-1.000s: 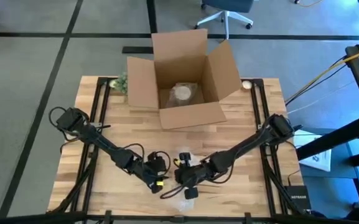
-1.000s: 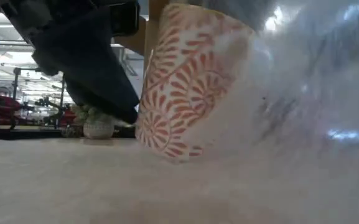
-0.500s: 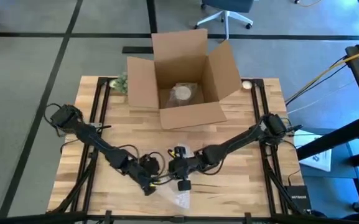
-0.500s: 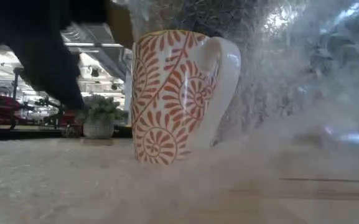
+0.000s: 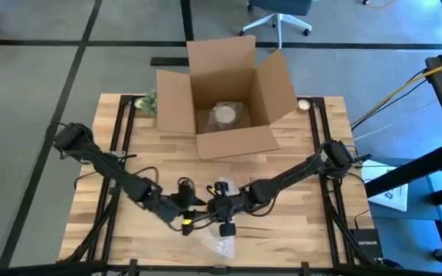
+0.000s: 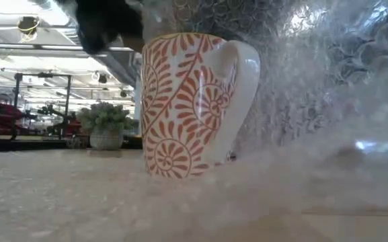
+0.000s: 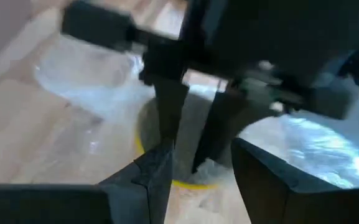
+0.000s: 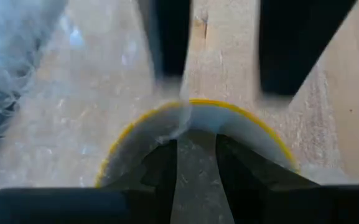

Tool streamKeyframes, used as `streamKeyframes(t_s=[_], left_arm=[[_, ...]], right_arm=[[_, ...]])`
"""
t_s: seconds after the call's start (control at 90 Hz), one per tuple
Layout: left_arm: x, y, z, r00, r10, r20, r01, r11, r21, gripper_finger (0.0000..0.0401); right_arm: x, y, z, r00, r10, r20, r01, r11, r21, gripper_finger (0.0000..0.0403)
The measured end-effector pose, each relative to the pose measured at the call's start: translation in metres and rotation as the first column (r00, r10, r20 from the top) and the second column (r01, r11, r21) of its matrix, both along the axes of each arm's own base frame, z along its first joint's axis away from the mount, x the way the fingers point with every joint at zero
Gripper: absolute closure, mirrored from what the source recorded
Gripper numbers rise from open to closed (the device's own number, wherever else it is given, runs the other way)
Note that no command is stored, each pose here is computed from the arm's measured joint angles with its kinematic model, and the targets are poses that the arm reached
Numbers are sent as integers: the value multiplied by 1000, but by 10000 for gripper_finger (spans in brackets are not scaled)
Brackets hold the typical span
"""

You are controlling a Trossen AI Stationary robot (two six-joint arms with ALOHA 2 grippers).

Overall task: Wrap mug
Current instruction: Wrap the orange mug with transparent bubble wrap

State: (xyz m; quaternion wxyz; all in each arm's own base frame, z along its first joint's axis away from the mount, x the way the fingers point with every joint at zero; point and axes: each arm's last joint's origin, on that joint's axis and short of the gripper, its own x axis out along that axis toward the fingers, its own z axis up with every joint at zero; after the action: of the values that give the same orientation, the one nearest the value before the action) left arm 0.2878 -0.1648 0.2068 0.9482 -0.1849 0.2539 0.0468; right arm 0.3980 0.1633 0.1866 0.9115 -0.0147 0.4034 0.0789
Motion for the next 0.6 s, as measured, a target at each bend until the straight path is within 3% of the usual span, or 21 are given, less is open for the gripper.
streamKeyframes(t_s=[0.244,0.444,0.6], left_arm=[[18,6,-27,998,14,-54,-14,1000,-12,257],[18,5,-25,999,13,-30,-12,1000,7,257],[18,4,-23,1000,3,-16,-3,1000,10,257]], right_arm=[[-8,-3,11,1000,0,-29,0,1000,-14,304],[-24,-8,65,997,24,-69,-23,1000,20,304],[-63,-3,96,989,2,-150,-7,1000,-27,304]])
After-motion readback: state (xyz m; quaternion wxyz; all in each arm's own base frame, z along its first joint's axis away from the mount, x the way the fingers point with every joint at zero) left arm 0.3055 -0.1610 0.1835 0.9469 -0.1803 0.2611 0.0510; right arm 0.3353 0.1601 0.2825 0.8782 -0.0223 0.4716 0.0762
